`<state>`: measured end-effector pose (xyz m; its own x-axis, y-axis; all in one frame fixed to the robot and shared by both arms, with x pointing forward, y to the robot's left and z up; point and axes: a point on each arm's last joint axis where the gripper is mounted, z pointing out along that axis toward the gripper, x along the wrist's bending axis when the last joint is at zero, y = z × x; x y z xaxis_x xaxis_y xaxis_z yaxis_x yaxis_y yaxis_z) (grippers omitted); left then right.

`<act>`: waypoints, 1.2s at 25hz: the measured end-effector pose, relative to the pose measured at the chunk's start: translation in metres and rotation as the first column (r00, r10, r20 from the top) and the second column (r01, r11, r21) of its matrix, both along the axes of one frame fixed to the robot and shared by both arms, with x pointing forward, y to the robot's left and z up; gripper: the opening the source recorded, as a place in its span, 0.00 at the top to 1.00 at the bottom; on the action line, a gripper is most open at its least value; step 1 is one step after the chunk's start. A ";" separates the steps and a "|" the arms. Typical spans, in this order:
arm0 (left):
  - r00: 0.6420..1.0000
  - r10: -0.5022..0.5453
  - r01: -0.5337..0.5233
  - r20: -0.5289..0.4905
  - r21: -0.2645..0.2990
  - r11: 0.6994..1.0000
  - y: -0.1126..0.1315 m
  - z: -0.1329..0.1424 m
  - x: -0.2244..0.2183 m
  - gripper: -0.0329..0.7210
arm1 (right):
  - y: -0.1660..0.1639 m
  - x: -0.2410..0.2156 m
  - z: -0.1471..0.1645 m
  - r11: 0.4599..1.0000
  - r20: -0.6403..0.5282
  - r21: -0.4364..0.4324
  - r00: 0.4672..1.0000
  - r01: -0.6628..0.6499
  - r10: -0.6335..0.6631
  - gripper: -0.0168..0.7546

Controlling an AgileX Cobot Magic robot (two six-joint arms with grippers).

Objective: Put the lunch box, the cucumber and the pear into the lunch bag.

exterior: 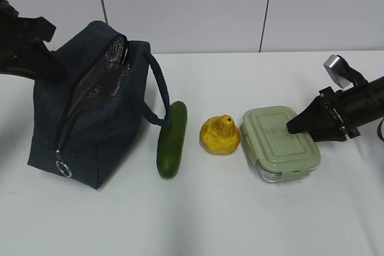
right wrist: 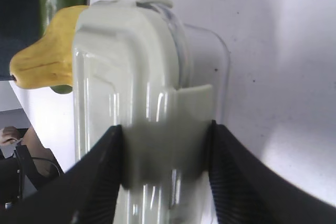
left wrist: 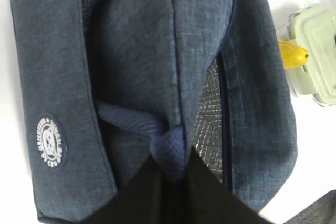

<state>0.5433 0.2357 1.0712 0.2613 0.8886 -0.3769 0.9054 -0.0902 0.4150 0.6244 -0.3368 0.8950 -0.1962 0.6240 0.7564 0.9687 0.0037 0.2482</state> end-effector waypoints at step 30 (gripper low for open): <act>1.000 0.000 0.000 0.000 0.001 1.000 0.000 0.000 0.000 0.95 | -0.003 0.004 0.017 0.998 0.038 -0.039 0.998 0.041 -0.040 0.50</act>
<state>0.5433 0.2358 1.0712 0.2615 0.8890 -0.3759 0.9053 -0.0908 0.4150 0.6282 -0.3394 0.9120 -0.1979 0.6617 0.7232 0.9583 -0.0245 0.2846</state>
